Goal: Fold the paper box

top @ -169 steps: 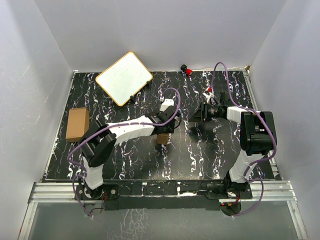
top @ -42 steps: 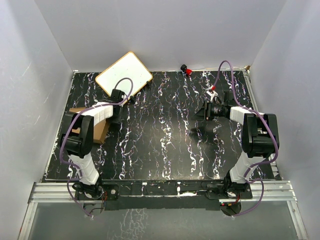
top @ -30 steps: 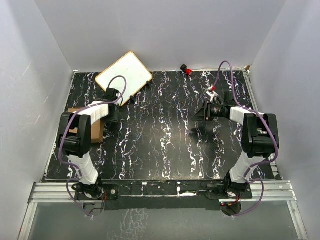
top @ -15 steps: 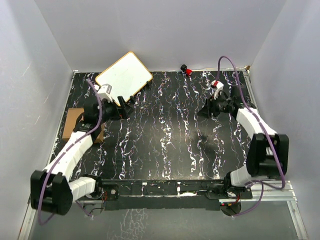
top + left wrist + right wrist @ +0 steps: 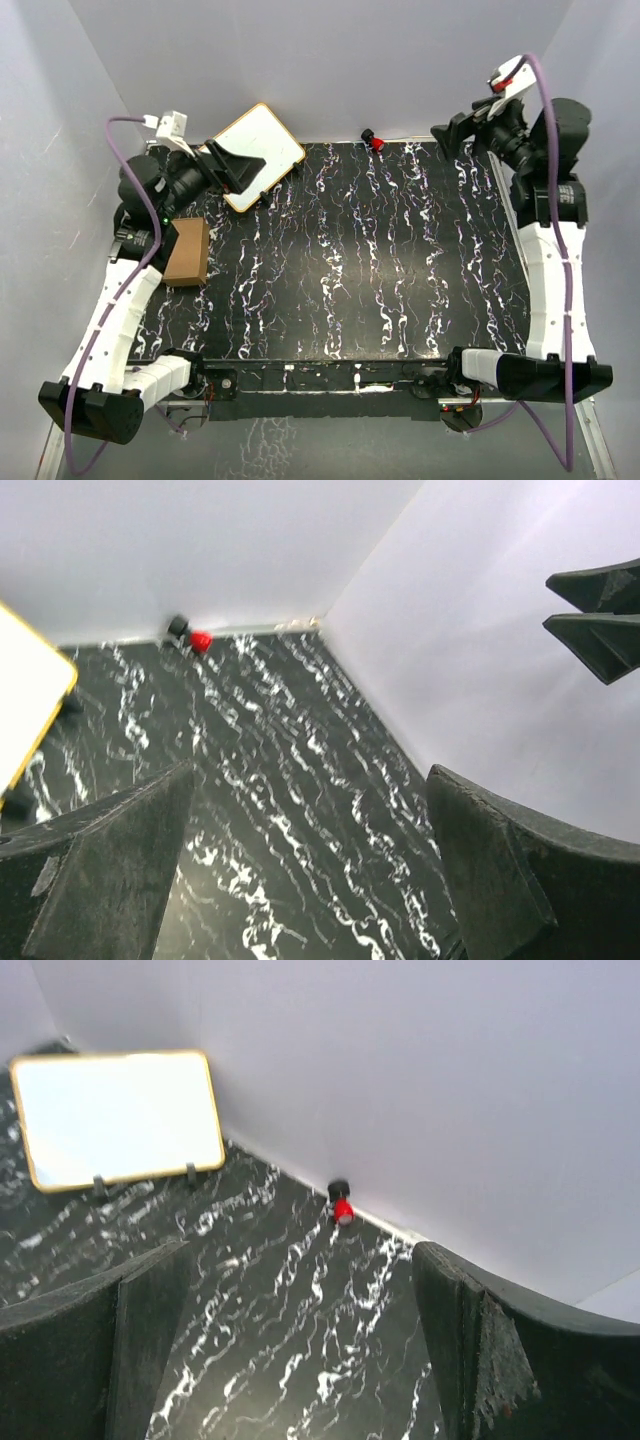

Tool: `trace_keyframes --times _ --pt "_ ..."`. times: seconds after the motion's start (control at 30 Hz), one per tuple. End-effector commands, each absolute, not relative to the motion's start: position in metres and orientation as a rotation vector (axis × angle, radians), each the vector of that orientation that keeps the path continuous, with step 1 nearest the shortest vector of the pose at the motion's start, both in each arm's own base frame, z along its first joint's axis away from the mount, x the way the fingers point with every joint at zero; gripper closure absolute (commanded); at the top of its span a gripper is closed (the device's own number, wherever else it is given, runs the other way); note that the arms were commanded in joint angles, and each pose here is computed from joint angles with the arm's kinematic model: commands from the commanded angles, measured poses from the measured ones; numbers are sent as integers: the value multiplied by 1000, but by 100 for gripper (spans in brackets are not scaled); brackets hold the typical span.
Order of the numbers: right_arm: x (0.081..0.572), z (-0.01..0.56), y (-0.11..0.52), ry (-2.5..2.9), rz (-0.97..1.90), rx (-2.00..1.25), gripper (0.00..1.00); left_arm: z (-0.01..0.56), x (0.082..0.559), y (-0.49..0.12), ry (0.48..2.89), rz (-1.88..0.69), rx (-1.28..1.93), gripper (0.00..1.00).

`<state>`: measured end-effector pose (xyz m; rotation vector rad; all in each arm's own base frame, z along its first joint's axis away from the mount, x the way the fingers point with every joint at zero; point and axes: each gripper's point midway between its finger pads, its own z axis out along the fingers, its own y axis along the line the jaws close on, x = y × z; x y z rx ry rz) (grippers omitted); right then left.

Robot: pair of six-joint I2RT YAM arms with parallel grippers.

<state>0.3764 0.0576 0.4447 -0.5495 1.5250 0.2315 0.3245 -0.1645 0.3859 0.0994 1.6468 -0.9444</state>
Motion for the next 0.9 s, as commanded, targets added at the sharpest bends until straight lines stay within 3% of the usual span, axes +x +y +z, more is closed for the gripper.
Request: trace_keyframes --times 0.0,0.27,0.87 --pt "342 498 64 1477 281 -494 0 446 302 -165 1561 -987 137 3" --pt "309 552 59 1407 320 -312 0 481 285 -167 1523 -1025 163 3" --pt "312 543 45 1419 267 -239 0 471 278 -166 1555 -1006 186 3"
